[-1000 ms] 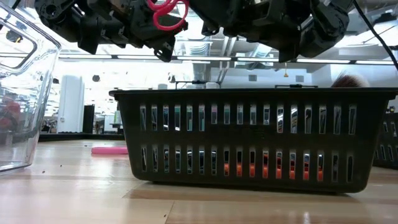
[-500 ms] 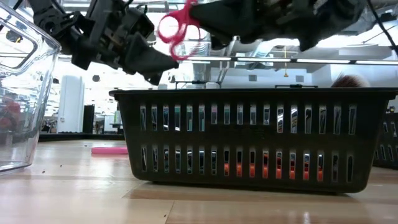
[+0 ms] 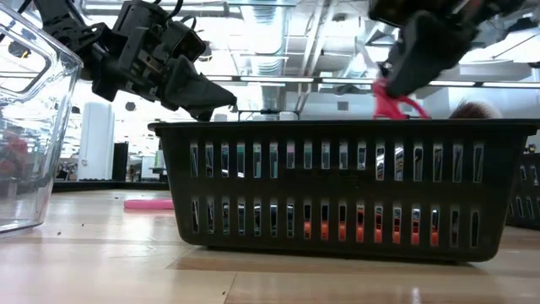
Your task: Pick & Place Paint Supplies
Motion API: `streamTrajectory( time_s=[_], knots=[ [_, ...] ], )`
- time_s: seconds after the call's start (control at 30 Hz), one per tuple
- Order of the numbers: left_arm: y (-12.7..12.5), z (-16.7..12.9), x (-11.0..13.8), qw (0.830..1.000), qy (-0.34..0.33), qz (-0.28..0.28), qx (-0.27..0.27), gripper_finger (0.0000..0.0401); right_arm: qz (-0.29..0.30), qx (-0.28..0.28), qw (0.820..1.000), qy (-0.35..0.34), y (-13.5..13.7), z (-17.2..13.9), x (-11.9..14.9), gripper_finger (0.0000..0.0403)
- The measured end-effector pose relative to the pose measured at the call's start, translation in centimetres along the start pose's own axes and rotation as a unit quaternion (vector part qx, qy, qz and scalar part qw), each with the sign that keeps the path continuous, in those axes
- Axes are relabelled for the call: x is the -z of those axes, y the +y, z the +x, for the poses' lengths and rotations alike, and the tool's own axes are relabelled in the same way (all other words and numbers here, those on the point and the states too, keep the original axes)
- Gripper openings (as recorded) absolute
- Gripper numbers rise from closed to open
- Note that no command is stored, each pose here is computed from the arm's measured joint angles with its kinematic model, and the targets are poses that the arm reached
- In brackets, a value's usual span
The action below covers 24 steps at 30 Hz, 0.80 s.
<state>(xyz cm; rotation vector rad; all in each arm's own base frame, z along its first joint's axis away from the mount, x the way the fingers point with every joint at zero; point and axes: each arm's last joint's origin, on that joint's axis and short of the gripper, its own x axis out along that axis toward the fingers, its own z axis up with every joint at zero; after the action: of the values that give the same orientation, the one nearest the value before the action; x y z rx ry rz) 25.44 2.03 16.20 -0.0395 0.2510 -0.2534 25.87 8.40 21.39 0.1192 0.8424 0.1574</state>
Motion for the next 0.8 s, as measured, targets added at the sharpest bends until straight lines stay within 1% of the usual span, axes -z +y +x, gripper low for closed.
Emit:
streamTrajectory(
  time_s=[0.27, 0.37, 0.47, 0.53, 0.63, 0.7, 0.8],
  knots=[
    [0.0, 0.0, -0.1, 1.000, -0.003, 0.002, -0.003, 0.0026, 0.060, 0.022, 0.996, 0.062, 0.7, -2.1, 1.7, 0.0006],
    [0.0, 0.0, -0.1, 1.000, -0.003, 0.002, -0.003, 0.0025, 0.071, 0.023, 0.996, 0.059, 0.8, -2.9, 1.6, 0.0006],
    [0.0, 0.0, -0.1, 1.000, -0.003, 0.002, -0.003, 0.0025, 0.079, 0.023, 0.995, 0.063, 1.3, -3.9, 0.8, 0.0006],
    [0.0, 0.0, -0.1, 1.000, -0.003, 0.002, -0.003, 0.0025, 0.090, 0.029, 0.992, 0.084, 1.4, -4.6, 0.4, 0.0006],
    [0.0, 0.0, -0.1, 1.000, -0.003, 0.002, -0.003, 0.0025, 0.111, 0.037, 0.984, 0.135, 1.4, -5.0, 0.6, 0.0006],
    [0.0, 0.0, 0.0, 1.000, -0.002, 0.001, -0.003, 0.0025, 0.119, 0.043, 0.977, 0.172, 1.4, -4.8, 1.2, 0.0006],
    [0.0, 0.0, 0.0, 1.000, 0.000, 0.001, -0.003, 0.0025, 0.132, 0.039, 0.967, 0.216, 1.5, -3.6, 1.9, 0.0006]
  ],
)
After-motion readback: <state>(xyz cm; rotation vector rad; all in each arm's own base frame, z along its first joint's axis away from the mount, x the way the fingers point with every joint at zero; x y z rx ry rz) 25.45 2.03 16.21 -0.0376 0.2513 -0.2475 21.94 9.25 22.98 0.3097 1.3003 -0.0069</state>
